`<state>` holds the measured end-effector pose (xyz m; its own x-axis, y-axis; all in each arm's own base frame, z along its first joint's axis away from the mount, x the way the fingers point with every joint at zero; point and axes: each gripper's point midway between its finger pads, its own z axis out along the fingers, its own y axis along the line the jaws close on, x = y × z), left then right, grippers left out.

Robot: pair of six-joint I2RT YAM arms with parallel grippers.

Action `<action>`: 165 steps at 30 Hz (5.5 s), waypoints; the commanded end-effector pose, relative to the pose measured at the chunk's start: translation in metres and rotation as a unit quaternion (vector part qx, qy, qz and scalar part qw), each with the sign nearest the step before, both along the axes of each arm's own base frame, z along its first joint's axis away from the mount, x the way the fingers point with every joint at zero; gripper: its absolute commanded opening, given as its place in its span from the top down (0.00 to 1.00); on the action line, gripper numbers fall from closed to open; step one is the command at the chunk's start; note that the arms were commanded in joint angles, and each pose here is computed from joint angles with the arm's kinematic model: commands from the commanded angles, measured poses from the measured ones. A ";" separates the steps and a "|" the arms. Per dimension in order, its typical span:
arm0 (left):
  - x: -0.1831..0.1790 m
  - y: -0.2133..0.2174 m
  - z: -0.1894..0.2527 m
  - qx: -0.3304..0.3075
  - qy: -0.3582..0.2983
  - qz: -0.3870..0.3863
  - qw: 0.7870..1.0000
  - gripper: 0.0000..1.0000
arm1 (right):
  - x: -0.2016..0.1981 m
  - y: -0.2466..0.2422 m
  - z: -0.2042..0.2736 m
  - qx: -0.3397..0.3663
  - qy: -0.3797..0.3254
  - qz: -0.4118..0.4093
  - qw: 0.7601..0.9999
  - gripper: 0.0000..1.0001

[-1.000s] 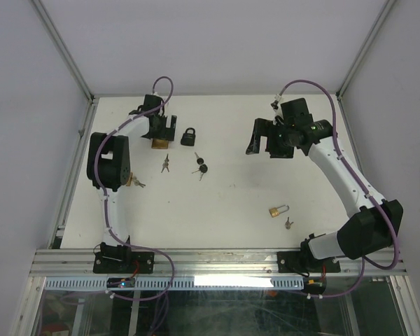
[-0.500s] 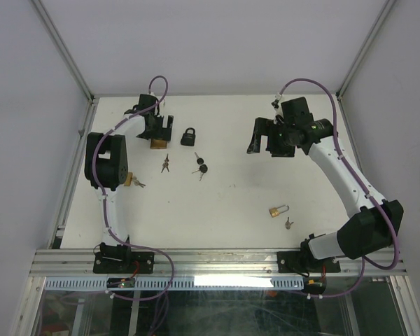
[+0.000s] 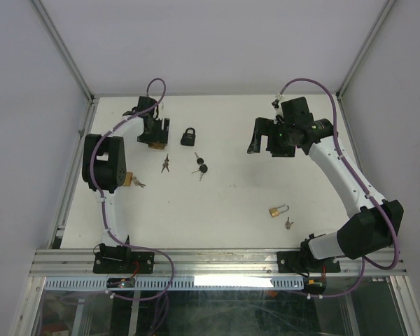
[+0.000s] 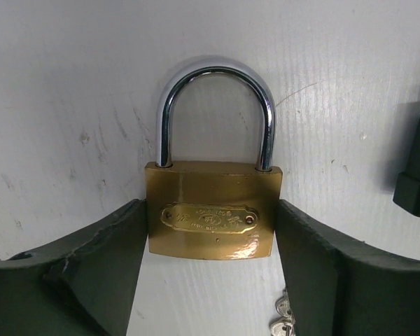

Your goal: Unlock with the key

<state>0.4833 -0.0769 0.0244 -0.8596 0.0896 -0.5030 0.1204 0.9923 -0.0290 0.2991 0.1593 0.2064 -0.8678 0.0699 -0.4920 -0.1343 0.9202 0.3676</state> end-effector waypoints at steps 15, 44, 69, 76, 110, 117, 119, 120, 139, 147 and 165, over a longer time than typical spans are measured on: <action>-0.009 -0.017 0.046 -0.034 -0.054 -0.055 0.996 1.00 | 0.010 0.020 0.042 0.050 -0.064 0.038 0.996 0.00; -0.153 -0.157 0.296 -0.168 -0.490 -0.433 0.738 1.00 | 0.044 0.194 0.148 0.261 -0.189 0.171 0.931 0.28; -0.139 -0.163 0.231 -0.221 -0.349 -0.354 0.839 0.15 | 0.039 0.125 0.087 0.061 -0.183 0.017 0.981 1.00; -0.104 -0.116 0.149 -0.196 -0.207 -0.128 0.950 0.13 | 0.016 0.068 0.010 -0.131 -0.200 -0.079 0.968 1.00; -0.062 -0.045 0.033 -0.043 -0.098 -0.031 0.994 0.14 | -0.012 0.051 -0.060 -0.164 -0.158 -0.121 0.966 0.25; -0.068 -0.043 0.017 -0.038 -0.071 -0.026 0.996 0.31 | -0.008 0.054 -0.031 -0.153 -0.177 -0.112 0.966 0.18; -0.069 -0.044 0.016 -0.041 -0.067 -0.025 0.997 0.39 | -0.008 0.054 -0.023 -0.148 -0.182 -0.111 0.966 0.18; -0.069 -0.044 0.016 -0.041 -0.067 -0.025 0.997 0.43 | -0.008 0.054 -0.020 -0.146 -0.186 -0.112 0.965 0.18; -0.088 -0.052 0.060 -0.073 -0.093 -0.058 0.991 1.00 | 0.003 0.081 0.080 0.006 -0.275 0.001 0.961 0.17; -0.125 -0.094 0.166 -0.197 -0.251 -0.188 0.929 1.00 | -0.044 0.176 0.153 0.257 -0.275 0.271 0.886 0.17; -0.215 -0.141 0.369 -0.279 -0.534 -0.354 0.715 1.00 | -0.031 0.213 0.210 0.412 -0.278 0.231 0.836 0.39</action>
<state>0.2848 -0.2108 0.3647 0.0738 -0.1231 -0.9896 0.8145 0.5801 -0.0114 0.2741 0.3661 0.3681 -0.6186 0.1940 -0.7613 -0.7157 0.2605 0.6480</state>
